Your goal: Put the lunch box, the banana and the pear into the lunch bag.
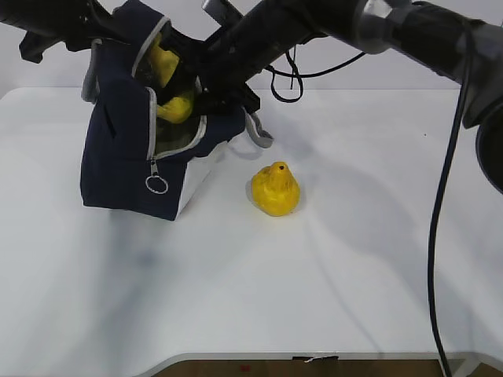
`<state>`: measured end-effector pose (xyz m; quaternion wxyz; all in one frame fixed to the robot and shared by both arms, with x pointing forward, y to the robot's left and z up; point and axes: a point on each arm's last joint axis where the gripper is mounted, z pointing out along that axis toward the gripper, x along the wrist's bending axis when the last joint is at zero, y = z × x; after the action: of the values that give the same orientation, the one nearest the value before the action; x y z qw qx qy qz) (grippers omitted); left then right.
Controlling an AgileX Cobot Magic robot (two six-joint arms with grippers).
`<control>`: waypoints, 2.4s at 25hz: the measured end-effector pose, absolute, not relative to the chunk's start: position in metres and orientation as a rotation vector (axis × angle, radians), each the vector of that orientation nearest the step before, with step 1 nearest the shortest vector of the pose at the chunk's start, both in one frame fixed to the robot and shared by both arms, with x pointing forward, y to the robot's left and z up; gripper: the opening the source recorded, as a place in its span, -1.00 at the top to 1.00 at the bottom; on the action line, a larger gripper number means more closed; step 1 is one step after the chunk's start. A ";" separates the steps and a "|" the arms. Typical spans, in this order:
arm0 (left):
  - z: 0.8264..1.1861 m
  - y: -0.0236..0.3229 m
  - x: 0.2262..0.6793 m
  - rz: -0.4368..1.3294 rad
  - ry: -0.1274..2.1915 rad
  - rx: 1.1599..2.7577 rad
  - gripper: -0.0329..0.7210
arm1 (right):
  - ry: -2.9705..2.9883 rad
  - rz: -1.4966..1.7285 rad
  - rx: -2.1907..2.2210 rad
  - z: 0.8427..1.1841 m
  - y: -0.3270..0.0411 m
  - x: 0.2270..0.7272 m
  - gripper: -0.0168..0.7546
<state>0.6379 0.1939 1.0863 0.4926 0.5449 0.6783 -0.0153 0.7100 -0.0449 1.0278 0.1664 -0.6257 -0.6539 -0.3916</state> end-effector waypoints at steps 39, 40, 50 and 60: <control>1.085 0.188 0.635 -0.048 1.635 1.355 0.92 | -2.178 -1.283 -1.452 1.036 -0.026 0.703 -0.33; 1.085 0.188 0.635 -0.048 1.635 1.355 0.92 | -2.180 -1.276 -1.449 1.036 -0.026 0.703 -0.33; 1.085 0.188 0.635 -0.048 1.634 1.355 0.92 | -2.423 -1.225 -1.387 1.060 -0.035 0.700 -0.35; 1.086 0.187 0.635 -0.047 1.632 1.352 0.92 | -2.543 -1.246 -1.383 1.078 -0.042 0.700 -0.46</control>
<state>0.6354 0.1874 1.0857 0.4887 0.5564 0.6717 -0.0194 0.7000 -0.0419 1.0784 -0.0049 -0.4389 -0.8069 -0.3954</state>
